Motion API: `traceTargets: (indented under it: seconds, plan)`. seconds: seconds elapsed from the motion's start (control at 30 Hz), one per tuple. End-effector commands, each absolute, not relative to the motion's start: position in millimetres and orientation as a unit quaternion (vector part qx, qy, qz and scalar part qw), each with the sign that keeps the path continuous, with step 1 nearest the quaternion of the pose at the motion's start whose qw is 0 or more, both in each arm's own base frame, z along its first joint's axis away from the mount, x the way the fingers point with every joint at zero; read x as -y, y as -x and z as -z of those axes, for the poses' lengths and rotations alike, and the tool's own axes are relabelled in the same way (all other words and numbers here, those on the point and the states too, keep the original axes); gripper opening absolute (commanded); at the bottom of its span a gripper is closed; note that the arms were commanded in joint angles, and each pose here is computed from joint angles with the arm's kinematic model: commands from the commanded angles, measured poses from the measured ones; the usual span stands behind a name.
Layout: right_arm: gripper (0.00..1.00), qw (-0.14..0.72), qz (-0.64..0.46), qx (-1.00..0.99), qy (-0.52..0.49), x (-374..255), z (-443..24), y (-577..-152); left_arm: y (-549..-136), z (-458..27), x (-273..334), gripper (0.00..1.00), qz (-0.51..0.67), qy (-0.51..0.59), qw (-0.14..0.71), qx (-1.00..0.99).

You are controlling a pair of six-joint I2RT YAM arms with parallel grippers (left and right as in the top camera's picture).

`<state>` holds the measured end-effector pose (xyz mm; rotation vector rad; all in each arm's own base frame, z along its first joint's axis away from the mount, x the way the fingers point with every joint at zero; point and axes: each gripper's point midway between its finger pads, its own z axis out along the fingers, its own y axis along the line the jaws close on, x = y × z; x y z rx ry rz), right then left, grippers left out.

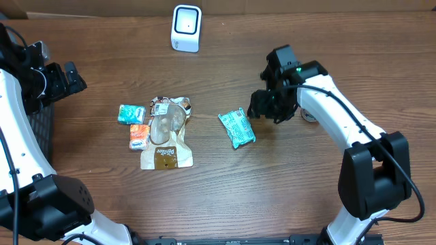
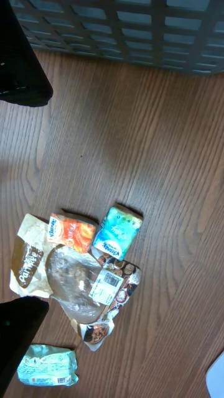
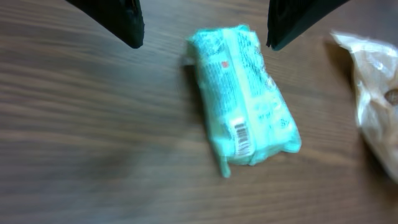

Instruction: Scan the item barcode

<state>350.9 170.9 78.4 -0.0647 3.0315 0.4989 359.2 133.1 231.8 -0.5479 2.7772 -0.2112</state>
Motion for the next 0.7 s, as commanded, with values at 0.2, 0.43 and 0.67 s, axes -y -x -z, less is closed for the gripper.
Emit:
traceTargets:
  seconds: [0.2,0.43,0.67]
  plan:
    - [0.55,-0.006,-0.236,-0.972,-0.007,-191,-35,-316,-361,-232,-131,1.0,0.078,0.181,0.153,-0.968]
    - [0.49,-0.004,-0.25,-0.967,-0.05,-194,-20,-313,-361,-232,-131,1.0,0.078,0.181,0.153,-0.968]
    - [0.44,-0.029,-0.249,-0.964,-0.086,-200,-5,-309,-361,-232,-131,1.0,0.078,0.181,0.153,-0.969]
